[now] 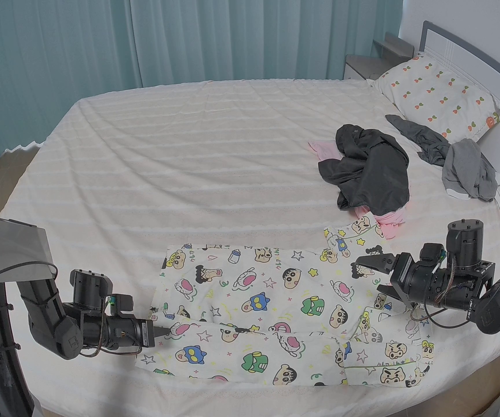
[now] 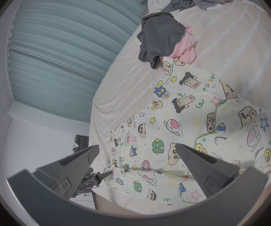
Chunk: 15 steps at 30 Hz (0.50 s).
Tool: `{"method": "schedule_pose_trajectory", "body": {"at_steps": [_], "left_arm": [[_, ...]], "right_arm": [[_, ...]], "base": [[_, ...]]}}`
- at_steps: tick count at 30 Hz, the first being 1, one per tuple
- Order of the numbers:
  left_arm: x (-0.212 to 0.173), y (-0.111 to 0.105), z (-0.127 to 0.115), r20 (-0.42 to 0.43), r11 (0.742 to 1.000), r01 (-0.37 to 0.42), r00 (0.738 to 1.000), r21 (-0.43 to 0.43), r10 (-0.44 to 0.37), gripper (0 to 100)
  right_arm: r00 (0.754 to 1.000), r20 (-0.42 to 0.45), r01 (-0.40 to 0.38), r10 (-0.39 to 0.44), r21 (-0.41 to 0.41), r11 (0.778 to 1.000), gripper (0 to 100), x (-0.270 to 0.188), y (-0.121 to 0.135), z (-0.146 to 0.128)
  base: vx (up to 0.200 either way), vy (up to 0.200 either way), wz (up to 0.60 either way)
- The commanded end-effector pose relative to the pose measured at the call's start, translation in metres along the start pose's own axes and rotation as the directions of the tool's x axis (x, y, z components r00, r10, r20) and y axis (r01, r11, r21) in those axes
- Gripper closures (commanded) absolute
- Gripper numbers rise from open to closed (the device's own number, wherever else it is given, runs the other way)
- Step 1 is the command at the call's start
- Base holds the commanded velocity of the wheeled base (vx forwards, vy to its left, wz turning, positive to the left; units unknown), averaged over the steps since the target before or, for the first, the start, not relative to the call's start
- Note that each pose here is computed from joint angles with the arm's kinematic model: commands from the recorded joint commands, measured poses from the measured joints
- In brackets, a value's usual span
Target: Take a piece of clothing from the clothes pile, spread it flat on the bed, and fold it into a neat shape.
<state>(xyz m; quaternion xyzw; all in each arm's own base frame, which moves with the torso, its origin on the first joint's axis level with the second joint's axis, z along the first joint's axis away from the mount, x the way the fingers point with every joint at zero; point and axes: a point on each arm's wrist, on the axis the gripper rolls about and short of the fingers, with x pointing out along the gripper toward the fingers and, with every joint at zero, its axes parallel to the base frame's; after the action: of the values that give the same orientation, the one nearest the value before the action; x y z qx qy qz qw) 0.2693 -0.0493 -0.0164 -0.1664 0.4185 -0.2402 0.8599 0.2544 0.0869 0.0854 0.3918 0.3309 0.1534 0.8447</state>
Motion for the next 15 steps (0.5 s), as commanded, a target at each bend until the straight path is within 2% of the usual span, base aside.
{"method": "schedule_pose_trajectory", "body": {"at_steps": [1,7,15], "left_arm": [[-0.008,-0.004,0.002,0.020,1.000,-0.005,1.000,0.008,0.005,100],[-0.017,-0.009,0.003,0.036,1.000,-0.006,0.999,0.017,0.006,100],[-0.022,-0.009,-0.009,-0.002,1.000,-0.017,1.000,-0.003,0.017,100]], "right_arm": [[1.000,0.000,0.000,0.000,0.000,1.000,0,0.000,0.000,0.000],[1.000,0.001,-0.001,0.001,-0.001,1.000,0,0.000,0.000,0.000],[1.000,0.002,-0.002,0.002,-0.003,1.000,0,-0.001,0.000,0.000]], "base": [[0.000,0.000,0.00],[0.000,0.000,0.00],[0.000,0.000,0.00]]}}
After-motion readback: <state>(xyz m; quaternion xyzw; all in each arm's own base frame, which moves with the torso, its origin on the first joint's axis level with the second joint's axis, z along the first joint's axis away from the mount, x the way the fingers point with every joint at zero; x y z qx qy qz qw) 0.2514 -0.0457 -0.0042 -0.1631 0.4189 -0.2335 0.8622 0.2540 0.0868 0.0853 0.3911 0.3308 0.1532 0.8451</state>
